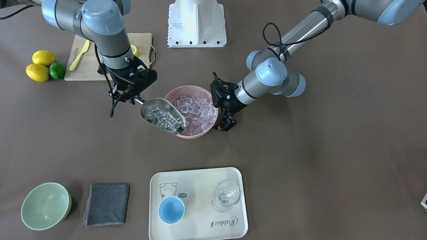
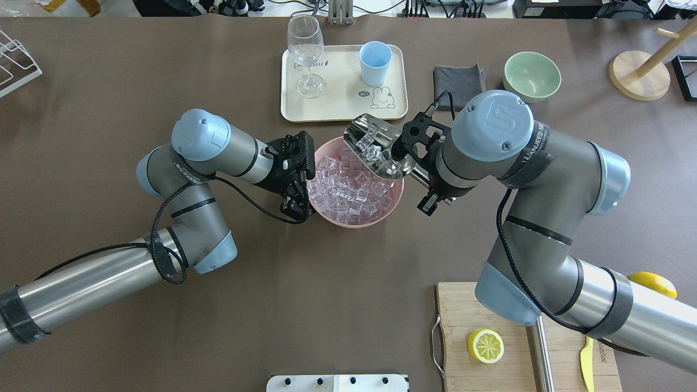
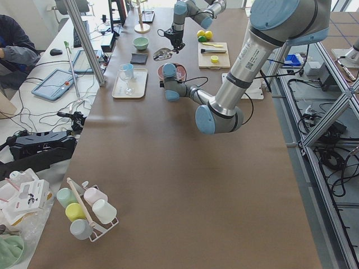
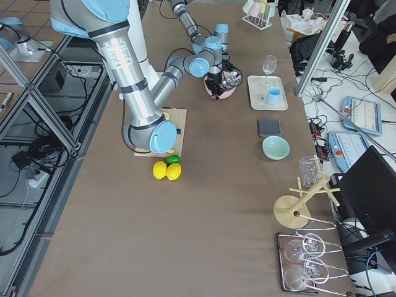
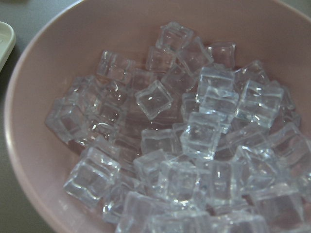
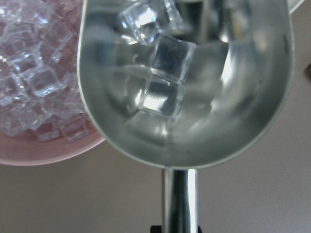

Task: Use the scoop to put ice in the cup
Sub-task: 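Lift the ice-filled scoop toward the white tray while the left arm withdraws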

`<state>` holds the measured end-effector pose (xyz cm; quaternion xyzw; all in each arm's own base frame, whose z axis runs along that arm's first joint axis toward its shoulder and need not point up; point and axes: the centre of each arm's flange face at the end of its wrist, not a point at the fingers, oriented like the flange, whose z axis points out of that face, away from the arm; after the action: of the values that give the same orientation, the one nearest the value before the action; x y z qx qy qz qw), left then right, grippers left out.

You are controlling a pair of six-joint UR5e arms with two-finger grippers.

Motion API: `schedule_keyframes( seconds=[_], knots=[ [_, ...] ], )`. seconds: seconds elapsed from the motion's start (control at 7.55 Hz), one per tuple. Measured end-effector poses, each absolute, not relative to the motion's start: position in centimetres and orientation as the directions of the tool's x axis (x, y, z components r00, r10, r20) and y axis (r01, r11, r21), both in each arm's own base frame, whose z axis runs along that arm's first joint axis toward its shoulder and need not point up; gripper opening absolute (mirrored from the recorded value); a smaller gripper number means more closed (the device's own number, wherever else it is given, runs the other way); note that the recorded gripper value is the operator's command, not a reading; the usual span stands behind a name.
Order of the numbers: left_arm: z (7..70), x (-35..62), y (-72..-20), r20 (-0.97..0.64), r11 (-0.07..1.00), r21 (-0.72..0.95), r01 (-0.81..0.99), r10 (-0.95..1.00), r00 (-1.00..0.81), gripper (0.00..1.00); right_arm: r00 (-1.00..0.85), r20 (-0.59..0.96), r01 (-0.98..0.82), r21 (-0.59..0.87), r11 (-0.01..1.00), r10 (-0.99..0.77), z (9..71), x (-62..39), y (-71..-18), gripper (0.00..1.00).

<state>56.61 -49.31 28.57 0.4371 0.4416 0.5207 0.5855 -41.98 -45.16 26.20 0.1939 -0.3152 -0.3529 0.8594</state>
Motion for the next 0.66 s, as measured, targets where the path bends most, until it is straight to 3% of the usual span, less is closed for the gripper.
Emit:
schedule_keyframes(
  seconds=[0.4, 0.66],
  knots=[
    [29.8, 51.3, -52.0, -0.108, 0.12, 0.964, -0.236, 0.992, 0.063, 0.98, 0.566, 0.576, 0.397, 0.436, 0.808, -0.589, 29.8, -36.0, -53.7, 0.0],
    [31.4, 43.5, -53.8, -0.196, 0.219, 0.929, -0.299, 0.975, 0.105, 0.98, 0.579, 0.661, 0.388, 0.293, 0.874, -0.478, 30.3, -34.1, -58.4, 0.0]
  ],
)
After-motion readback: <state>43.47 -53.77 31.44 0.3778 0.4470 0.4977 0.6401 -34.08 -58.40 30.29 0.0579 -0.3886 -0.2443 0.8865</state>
